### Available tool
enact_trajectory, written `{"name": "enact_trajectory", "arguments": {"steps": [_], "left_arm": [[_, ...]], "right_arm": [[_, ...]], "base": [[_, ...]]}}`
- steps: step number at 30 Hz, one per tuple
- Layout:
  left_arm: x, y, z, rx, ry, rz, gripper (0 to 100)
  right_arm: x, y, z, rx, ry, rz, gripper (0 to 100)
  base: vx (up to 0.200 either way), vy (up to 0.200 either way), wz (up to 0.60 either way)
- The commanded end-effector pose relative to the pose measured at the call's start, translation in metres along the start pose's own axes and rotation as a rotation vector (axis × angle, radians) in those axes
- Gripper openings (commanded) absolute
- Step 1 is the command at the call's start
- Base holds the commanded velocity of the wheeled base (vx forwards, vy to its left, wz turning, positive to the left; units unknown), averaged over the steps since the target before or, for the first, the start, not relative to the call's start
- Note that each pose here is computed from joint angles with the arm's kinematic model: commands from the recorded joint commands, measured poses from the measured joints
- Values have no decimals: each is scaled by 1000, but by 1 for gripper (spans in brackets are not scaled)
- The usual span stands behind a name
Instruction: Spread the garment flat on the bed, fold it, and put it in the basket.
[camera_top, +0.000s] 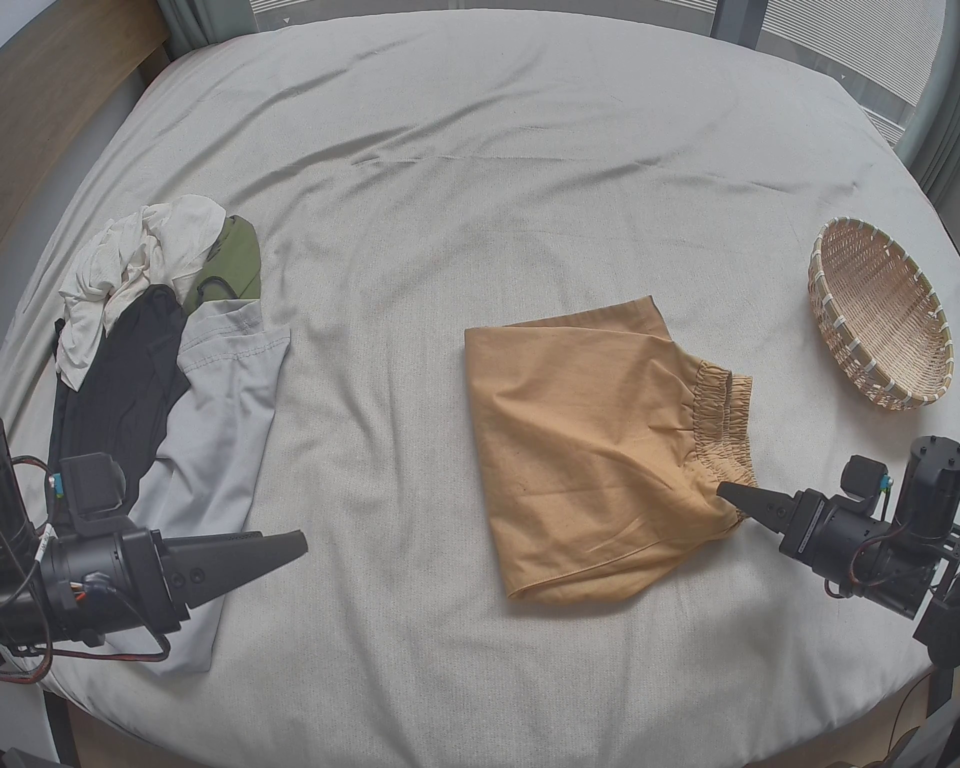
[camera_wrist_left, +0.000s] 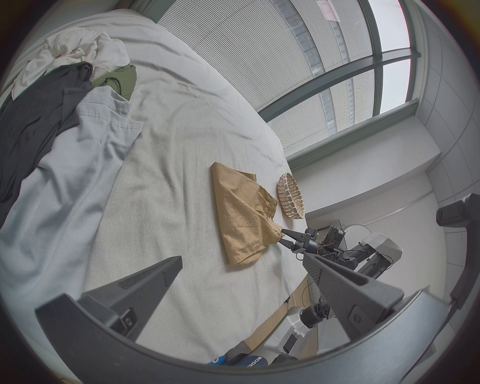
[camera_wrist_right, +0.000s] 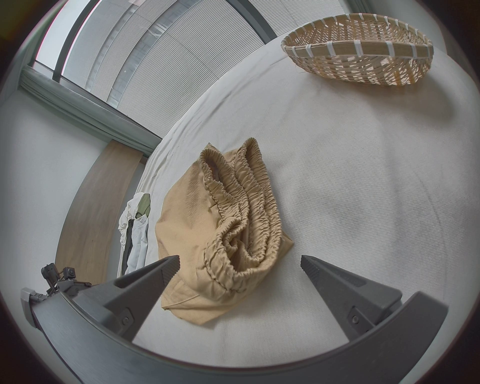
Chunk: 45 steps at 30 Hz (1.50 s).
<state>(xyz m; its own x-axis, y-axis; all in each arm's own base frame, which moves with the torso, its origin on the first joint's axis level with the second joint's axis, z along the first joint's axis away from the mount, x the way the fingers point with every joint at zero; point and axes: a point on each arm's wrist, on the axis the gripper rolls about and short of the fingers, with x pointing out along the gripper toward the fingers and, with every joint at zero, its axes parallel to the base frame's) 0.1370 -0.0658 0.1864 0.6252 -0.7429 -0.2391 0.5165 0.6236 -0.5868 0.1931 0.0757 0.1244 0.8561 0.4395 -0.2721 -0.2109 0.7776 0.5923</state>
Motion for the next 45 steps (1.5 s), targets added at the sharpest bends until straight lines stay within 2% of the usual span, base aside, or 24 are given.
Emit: {"name": "enact_trajectory", "arguments": {"steps": [1,15,20,24,29,30,38,45], "left_arm": [[-6,-2,-4,5,-10,-6,100],[-15,-5,-6,9,-30,-16,100],[-16,-3,-8,7,-34,-6,100],[-16,-1,-11,2,-27,3,100],[-17,1,-11,-3,-30,15,100],[-17,2,-12,-3,-29,15,100],[-16,5,-17,-12,-10,23,100],[-17,4,-18,-13,-11,22,100]], "right_arm": [[17,-8,-11,4,49,-28,100],[47,-11,-22,10,37,1,100],[65,-7,-20,20,-35,57,100],[72,-4,-26,14,-47,87,100],[77,-2,-23,13,-112,65,100],[76,-2,-23,13,-112,63,0],[57,6,-23,9,-116,85,0],[26,21,-14,3,-160,150,0]], "base": [[0,0,0],[0,0,0],[0,0,0],[0,0,0],[0,0,0],[0,0,0],[0,0,0],[0,0,0]]}}
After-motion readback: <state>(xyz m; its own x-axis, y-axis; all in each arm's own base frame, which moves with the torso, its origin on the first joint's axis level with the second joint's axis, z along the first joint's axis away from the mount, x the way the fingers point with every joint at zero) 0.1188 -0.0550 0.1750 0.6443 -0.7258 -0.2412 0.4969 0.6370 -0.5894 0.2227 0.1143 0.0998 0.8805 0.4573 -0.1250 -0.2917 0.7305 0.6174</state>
